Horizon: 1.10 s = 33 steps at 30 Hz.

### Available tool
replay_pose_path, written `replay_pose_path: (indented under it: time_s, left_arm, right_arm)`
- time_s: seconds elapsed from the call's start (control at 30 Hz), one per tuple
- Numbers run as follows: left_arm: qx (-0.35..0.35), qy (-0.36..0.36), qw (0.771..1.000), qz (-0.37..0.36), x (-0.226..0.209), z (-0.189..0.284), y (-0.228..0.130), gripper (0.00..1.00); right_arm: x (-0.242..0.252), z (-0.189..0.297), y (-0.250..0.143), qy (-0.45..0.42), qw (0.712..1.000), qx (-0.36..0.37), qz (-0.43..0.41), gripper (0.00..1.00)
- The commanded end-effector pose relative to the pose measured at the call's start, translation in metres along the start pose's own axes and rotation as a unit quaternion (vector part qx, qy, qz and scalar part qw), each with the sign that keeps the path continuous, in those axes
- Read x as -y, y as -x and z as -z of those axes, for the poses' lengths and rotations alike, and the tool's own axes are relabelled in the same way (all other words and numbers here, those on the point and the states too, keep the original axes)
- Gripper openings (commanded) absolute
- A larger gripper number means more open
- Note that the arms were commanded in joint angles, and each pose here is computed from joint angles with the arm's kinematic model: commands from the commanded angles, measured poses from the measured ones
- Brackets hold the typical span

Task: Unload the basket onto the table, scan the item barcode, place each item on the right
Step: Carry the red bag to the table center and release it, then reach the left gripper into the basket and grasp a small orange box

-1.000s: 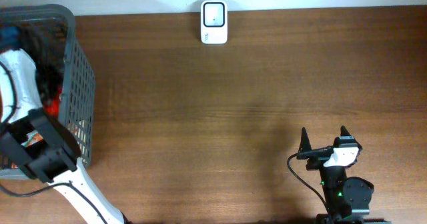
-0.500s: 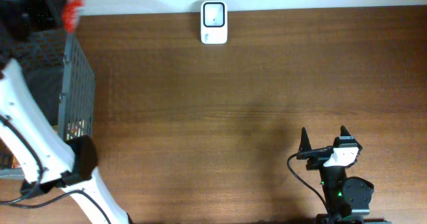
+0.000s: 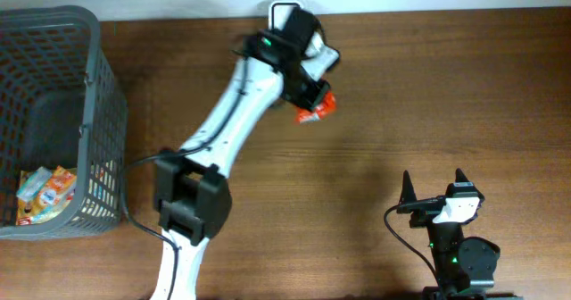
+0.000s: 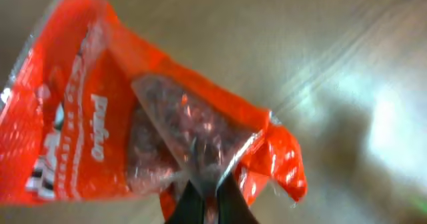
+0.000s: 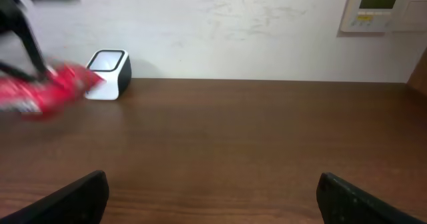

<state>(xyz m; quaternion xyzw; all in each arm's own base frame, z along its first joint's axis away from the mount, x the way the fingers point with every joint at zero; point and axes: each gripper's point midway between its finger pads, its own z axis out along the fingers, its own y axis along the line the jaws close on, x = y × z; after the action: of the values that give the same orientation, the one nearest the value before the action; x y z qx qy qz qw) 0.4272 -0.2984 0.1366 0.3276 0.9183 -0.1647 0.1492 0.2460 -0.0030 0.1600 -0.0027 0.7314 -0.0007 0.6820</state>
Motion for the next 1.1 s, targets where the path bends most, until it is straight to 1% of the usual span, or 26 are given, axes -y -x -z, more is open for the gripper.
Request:
replay_pose_path:
  time_s: [0.0, 0.03, 0.07, 0.1, 0.13, 0.17, 0.2, 0.23, 0.27, 0.33, 0.4, 0.43, 0.5, 0.53, 0.57, 0.63, 0.67, 0.8, 0.87, 0.9, 0.93, 1.07]
  left_arm:
    - [0.009, 0.003, 0.999, -0.034, 0.015, -0.032, -0.004, 0.0]
    - [0.019, 0.0, 0.999, -0.044, 0.021, -0.041, -0.001, 0.0]
    - [0.025, -0.001, 0.998, -0.052, 0.027, -0.046, 0.001, 0.12]
    - [0.029, 0.001, 0.998, -0.056, 0.03, -0.048, 0.003, 0.47]
    - [0.031, 0.015, 0.998, -0.059, 0.027, -0.049, 0.004, 0.99]
    - [0.035, 0.038, 0.997, -0.059, 0.02, -0.045, 0.008, 0.99]
    - [0.041, 0.04, 0.997, -0.049, 0.018, -0.039, 0.013, 0.99]
    - [0.05, 0.039, 0.998, -0.022, 0.017, -0.027, 0.021, 0.99]
    - [0.064, 0.039, 0.997, 0.009, 0.014, -0.003, 0.032, 0.99]
    - [0.098, 0.05, 0.993, 0.041, 0.0, 0.063, 0.053, 0.99]
    - [0.138, 0.072, 0.985, 0.07, -0.027, 0.138, 0.057, 0.99]
    - [0.163, 0.093, 0.979, 0.085, -0.045, 0.172, 0.056, 0.99]
    - [0.215, 0.176, 0.952, 0.129, -0.1, 0.24, 0.045, 0.99]
    - [0.231, 0.21, 0.936, 0.161, -0.126, 0.267, 0.032, 0.99]
    - [0.24, 0.235, 0.921, 0.199, -0.152, 0.292, 0.012, 0.99]
    - [0.228, 0.272, 0.897, 0.265, -0.199, 0.326, -0.039, 0.99]
    - [0.216, 0.292, 0.88, 0.307, -0.228, 0.342, -0.072, 0.99]
    - [0.17, 0.325, 0.831, 0.418, -0.293, 0.365, -0.164, 0.99]
    - [0.128, 0.329, 0.804, 0.478, -0.325, 0.361, -0.217, 0.99]
    - [0.102, 0.321, 0.795, 0.504, -0.334, 0.352, -0.241, 0.99]
    - [0.064, 0.305, 0.785, 0.536, -0.347, 0.333, -0.271, 1.0]
    - [-0.026, 0.275, 0.77, 0.576, -0.363, 0.271, -0.323, 0.97]
  right_arm:
    - [0.0, 0.0, -0.003, 0.0, 1.0, -0.002, 0.003, 0.99]
    - [0.0, 0.0, -0.003, 0.0, 1.0, -0.002, 0.003, 0.99]
    - [0.0, 0.0, -0.003, 0.0, 1.0, -0.002, 0.003, 0.99]
    - [0.0, 0.0, -0.003, 0.0, 1.0, -0.002, 0.003, 0.98]
    - [0.0, 0.0, -0.003, 0.0, 1.0, -0.002, 0.003, 0.99]
    - [0.0, 0.0, -0.003, 0.0, 1.0, -0.002, 0.003, 0.99]
    - [0.0, 0.0, -0.003, 0.0, 1.0, -0.002, 0.003, 0.99]
    - [0.0, 0.0, -0.003, 0.0, 1.0, -0.002, 0.003, 0.99]
    - [0.0, 0.0, -0.003, 0.0, 1.0, -0.002, 0.003, 0.99]
    - [0.0, 0.0, -0.003, 0.0, 1.0, -0.002, 0.003, 0.99]
    - [0.0, 0.0, -0.003, 0.0, 1.0, -0.002, 0.003, 0.98]
    - [0.001, 0.0, -0.003, 0.0, 1.0, -0.002, 0.003, 0.99]
    - [0.0, 0.0, -0.003, 0.0, 1.0, -0.002, 0.003, 0.99]
    - [0.0, 0.0, -0.003, 0.0, 1.0, -0.002, 0.003, 0.99]
    - [0.0, 0.0, -0.003, 0.0, 1.0, -0.002, 0.003, 0.99]
    - [0.0, 0.0, -0.003, 0.0, 1.0, -0.002, 0.003, 0.99]
    - [0.001, 0.0, -0.003, 0.0, 1.0, -0.002, 0.003, 0.99]
    - [0.0, 0.0, -0.003, 0.0, 1.0, -0.002, 0.003, 0.99]
    - [0.001, 0.0, -0.003, 0.0, 1.0, -0.002, 0.003, 0.99]
    - [0.0, 0.0, -0.003, 0.0, 1.0, -0.002, 0.003, 0.98]
    - [0.001, 0.0, -0.003, 0.0, 1.0, -0.002, 0.003, 0.98]
    - [0.0, 0.0, -0.003, 0.0, 1.0, -0.002, 0.003, 0.98]
